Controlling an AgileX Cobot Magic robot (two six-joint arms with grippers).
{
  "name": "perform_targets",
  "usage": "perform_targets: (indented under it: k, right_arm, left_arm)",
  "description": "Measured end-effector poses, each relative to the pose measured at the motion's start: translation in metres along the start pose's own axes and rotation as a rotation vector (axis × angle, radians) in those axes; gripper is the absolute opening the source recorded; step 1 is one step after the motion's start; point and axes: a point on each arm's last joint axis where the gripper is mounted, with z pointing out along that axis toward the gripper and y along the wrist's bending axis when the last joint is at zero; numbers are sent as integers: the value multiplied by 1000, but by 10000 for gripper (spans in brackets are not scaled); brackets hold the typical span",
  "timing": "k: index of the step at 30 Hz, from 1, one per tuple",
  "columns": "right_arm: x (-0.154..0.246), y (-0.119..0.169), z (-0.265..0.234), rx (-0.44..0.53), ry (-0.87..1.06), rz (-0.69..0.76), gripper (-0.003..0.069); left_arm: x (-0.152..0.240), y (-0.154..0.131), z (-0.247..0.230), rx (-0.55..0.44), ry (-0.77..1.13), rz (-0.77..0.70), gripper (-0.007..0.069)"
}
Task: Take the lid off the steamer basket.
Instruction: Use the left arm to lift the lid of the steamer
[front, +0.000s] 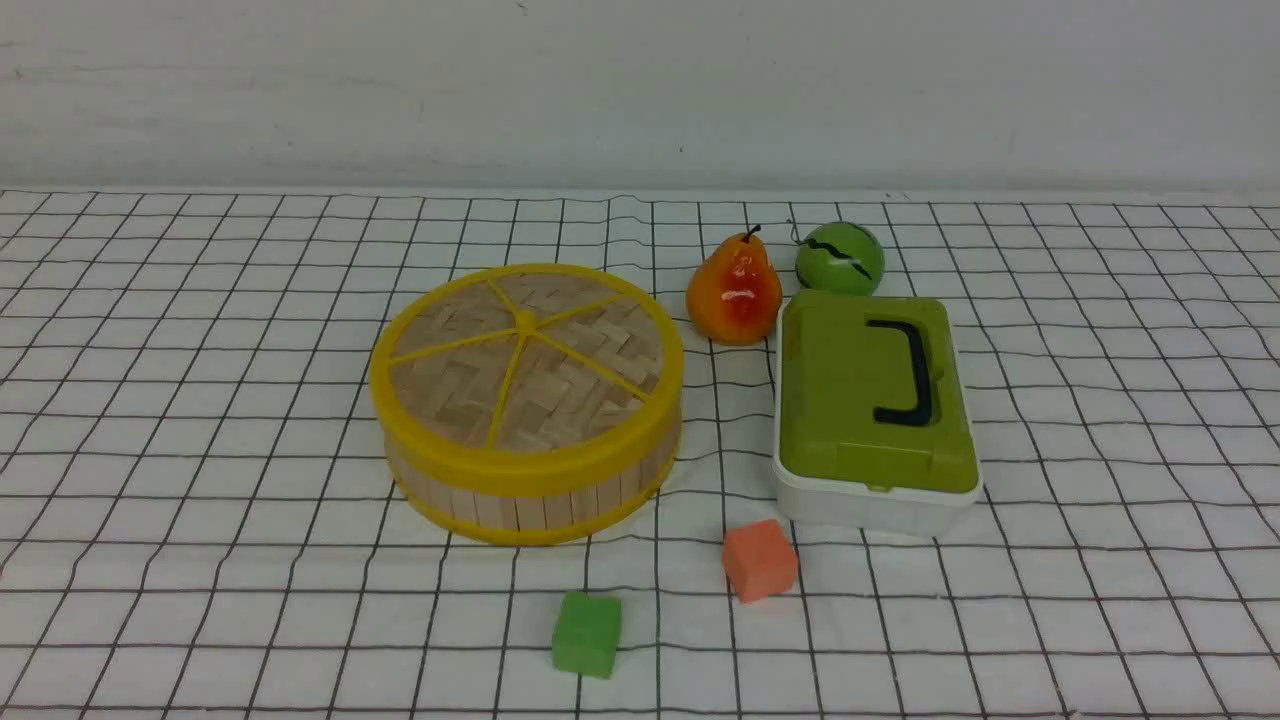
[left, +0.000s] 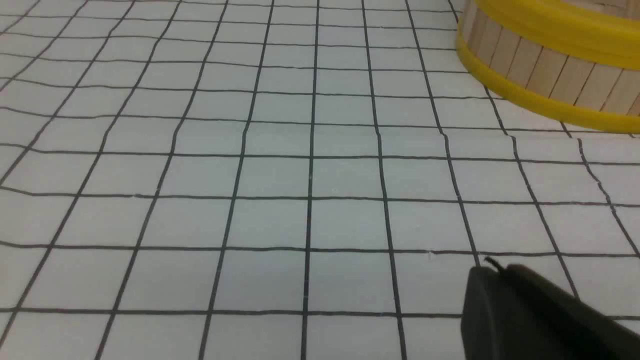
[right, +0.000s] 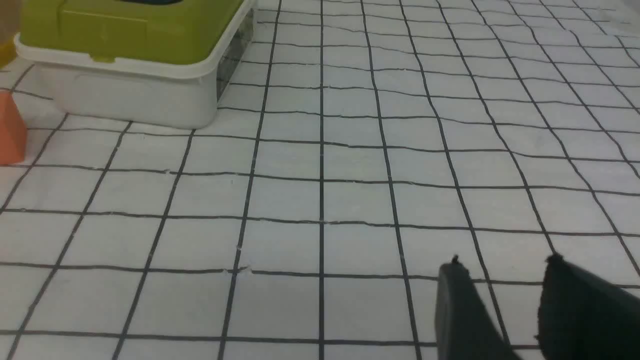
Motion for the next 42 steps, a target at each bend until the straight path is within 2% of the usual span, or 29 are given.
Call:
perform_targets:
  k: [42]
  right_arm:
    - [0,0,0,0,0,0,239]
  left_arm:
    - [0,0,0,0,0,0,21]
